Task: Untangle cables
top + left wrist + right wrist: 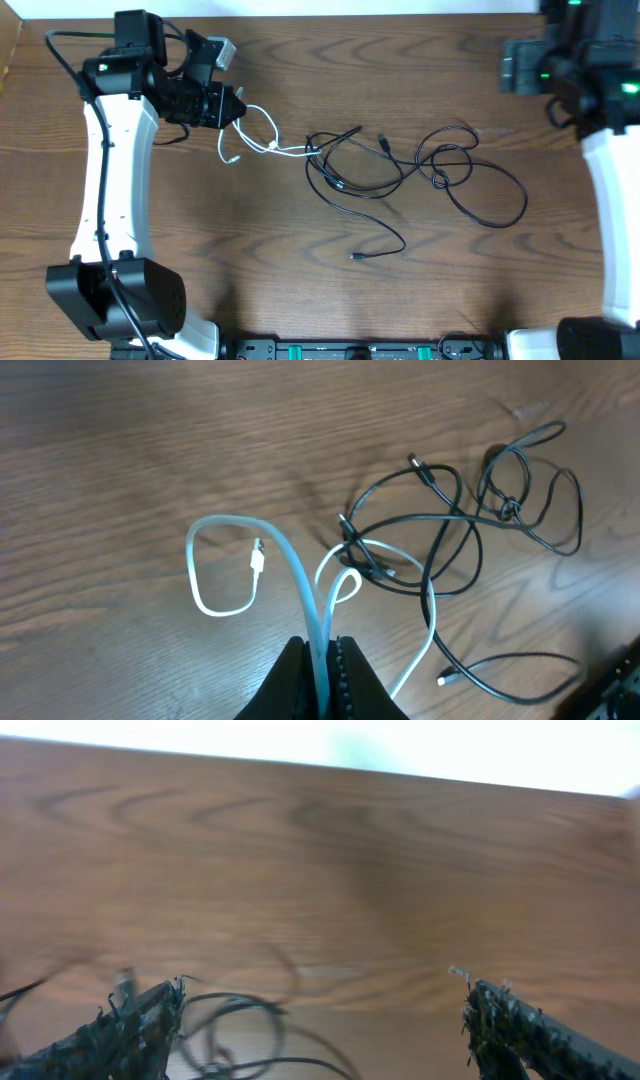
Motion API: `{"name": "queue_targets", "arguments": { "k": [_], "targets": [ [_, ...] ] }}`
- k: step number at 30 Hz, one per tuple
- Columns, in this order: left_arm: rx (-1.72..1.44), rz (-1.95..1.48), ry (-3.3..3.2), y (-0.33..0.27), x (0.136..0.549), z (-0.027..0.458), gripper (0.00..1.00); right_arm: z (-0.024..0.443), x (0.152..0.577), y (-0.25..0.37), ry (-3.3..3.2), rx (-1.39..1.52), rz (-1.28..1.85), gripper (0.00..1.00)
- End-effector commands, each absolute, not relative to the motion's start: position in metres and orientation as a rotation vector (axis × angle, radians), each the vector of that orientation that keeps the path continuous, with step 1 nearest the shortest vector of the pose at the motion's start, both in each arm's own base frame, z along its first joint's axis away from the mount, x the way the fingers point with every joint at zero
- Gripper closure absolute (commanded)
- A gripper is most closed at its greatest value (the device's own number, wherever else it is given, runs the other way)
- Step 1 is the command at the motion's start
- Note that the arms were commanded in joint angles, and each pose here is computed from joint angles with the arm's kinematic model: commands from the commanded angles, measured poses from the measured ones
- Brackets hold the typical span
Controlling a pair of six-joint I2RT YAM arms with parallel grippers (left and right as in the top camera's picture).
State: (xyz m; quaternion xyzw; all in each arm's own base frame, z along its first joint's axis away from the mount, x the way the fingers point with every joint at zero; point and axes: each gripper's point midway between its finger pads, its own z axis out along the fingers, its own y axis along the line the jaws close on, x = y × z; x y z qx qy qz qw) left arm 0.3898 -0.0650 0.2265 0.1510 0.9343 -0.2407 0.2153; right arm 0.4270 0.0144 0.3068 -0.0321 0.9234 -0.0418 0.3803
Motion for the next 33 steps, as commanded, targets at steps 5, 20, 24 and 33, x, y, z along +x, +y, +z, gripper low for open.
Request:
{"name": "queue_targets", "arguments": {
  "k": [5, 20, 24, 33],
  "targets": [
    [0.506, -0.715, 2.56, -0.092, 0.386, 0.236, 0.92, 0.263, 0.437, 0.109, 2.438, -0.35, 0.025, 0.16],
    [0.591, -0.726, 2.415, -0.11, 0.362, 0.285, 0.92, 0.232, 0.404, 0.218, 2.463, -0.647, 0.162, 0.2],
    [0.599, -0.719, 2.382, -0.11, 0.356, 0.296, 0.92, 0.219, 0.394, 0.235, 2.492, -0.693, 0.17, 0.2],
    [0.61, -0.697, 2.335, -0.11, 0.347, 0.313, 0.92, 0.193, 0.376, 0.256, 2.556, -0.781, 0.168, 0.25]
  ]
}}
